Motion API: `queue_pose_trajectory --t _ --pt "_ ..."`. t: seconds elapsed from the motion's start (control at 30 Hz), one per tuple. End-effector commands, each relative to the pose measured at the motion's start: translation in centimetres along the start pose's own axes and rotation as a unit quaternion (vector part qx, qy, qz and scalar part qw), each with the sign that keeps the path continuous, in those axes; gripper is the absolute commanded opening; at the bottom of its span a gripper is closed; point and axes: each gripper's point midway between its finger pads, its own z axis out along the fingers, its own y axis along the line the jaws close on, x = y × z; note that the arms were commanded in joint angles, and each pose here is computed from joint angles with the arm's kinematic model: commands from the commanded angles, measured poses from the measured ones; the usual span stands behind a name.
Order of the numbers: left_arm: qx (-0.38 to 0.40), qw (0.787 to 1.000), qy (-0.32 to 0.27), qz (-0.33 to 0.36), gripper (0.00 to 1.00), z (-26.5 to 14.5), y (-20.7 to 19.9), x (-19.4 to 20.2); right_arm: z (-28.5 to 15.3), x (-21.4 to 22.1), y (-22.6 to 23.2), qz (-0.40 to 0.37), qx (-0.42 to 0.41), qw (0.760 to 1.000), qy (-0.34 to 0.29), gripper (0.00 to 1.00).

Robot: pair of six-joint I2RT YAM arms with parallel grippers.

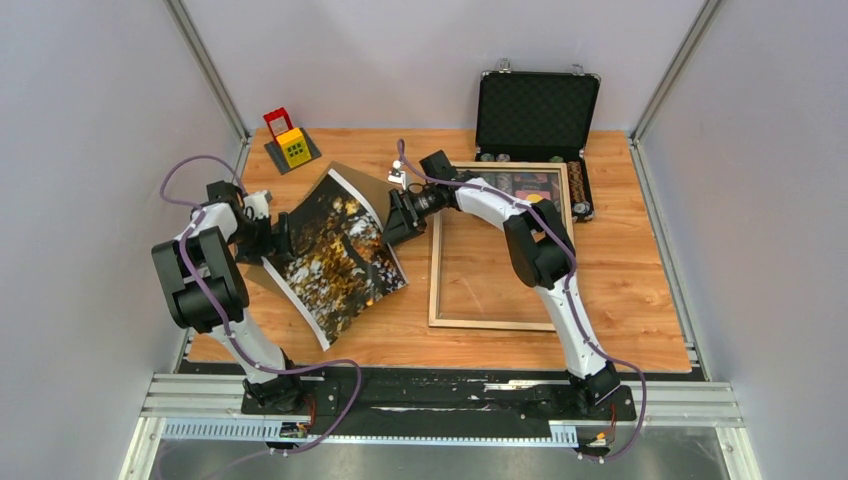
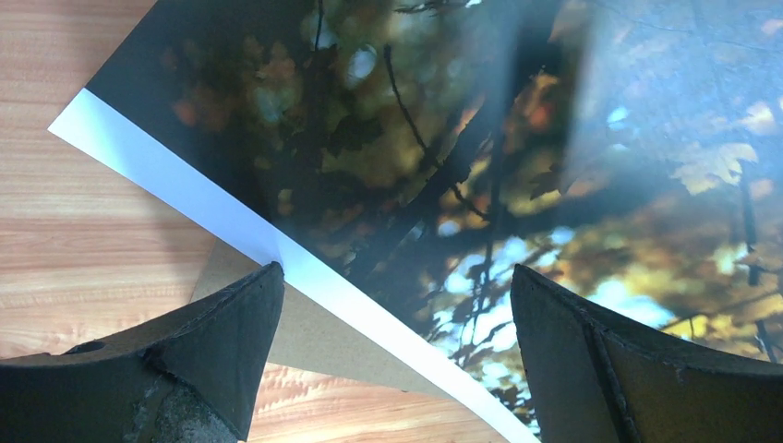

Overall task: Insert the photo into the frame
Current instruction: Turn over the photo at the center of the board.

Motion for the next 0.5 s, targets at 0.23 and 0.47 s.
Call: queue_pose_trajectory --t 0.23,0.47 --pt "0.044 0.999 0.008 0.010 1.00 1.4 -2.1 1.0 -1.0 -0.2 2.5 -0.014 -0.097 0.995 0.004 0.64" --pt "0.048 0.999 0.010 0.013 1.00 1.5 -2.4 1.1 -1.1 -0.5 3.4 -0.033 -0.130 0.991 0.009 0.62"
